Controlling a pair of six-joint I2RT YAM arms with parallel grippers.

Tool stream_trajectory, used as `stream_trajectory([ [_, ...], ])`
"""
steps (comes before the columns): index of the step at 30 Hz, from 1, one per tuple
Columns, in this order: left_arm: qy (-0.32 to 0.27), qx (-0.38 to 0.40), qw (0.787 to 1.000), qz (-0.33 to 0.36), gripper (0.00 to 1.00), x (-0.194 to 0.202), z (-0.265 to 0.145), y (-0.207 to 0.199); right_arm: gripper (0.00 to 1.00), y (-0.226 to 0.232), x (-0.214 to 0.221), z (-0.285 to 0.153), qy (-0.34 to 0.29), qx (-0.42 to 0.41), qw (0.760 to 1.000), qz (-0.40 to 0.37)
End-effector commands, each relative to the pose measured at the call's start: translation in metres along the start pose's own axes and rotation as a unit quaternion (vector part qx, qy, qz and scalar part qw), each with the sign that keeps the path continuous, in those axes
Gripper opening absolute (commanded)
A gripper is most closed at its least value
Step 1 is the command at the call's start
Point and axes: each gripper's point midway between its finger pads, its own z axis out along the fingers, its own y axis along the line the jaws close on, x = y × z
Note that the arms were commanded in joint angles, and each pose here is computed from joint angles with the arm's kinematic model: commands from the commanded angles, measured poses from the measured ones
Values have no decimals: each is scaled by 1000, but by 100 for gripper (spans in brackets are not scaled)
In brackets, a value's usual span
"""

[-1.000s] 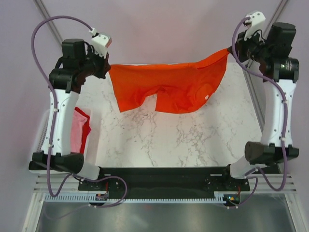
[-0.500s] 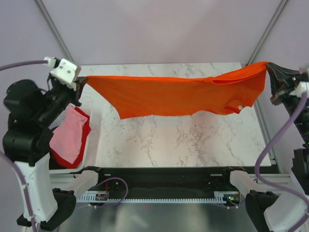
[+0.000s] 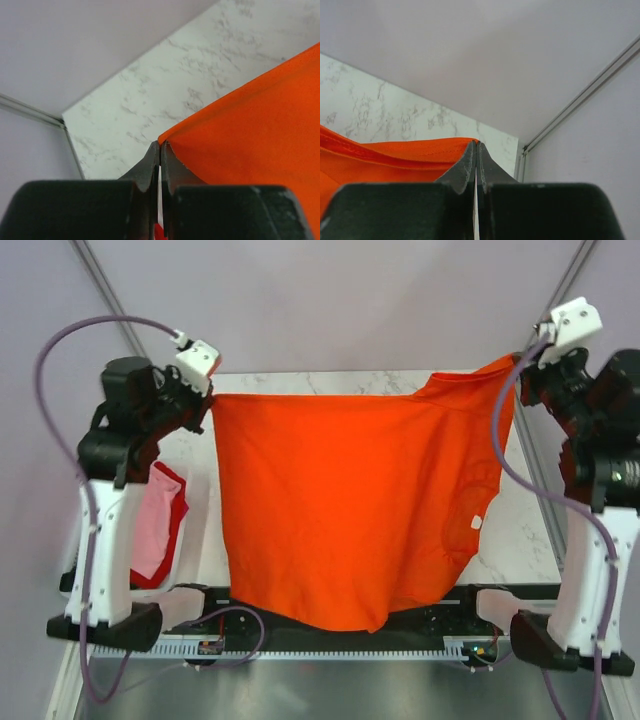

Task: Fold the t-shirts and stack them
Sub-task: Flatten the tshirt out, then fold the tshirt

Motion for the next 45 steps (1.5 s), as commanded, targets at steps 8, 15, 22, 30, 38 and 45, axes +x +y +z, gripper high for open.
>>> stream_trajectory([
  [8, 153, 64, 986, -1, 2, 126, 149, -6, 0, 4, 145, 175, 119, -67, 989, 59],
  [15, 246, 125, 959, -70, 2, 215, 255, -29, 0, 45, 280, 246, 236, -122, 961, 83],
  [22, 248, 108, 959, -89, 2, 231, 320, -16, 0, 23, 338, 308, 254, -24, 964, 76],
  [30, 263, 62, 958, -93, 2, 261, 363, 2, 0, 35, 399, 353, 274, -18, 959, 69],
  [38, 226, 37, 970, -87, 2, 243, 384, 19, 0, 27, 388, 369, 248, 5, 967, 56],
  [45, 225, 80, 968, -82, 2, 226, 346, 2, 0, 33, 358, 335, 258, -27, 964, 51],
])
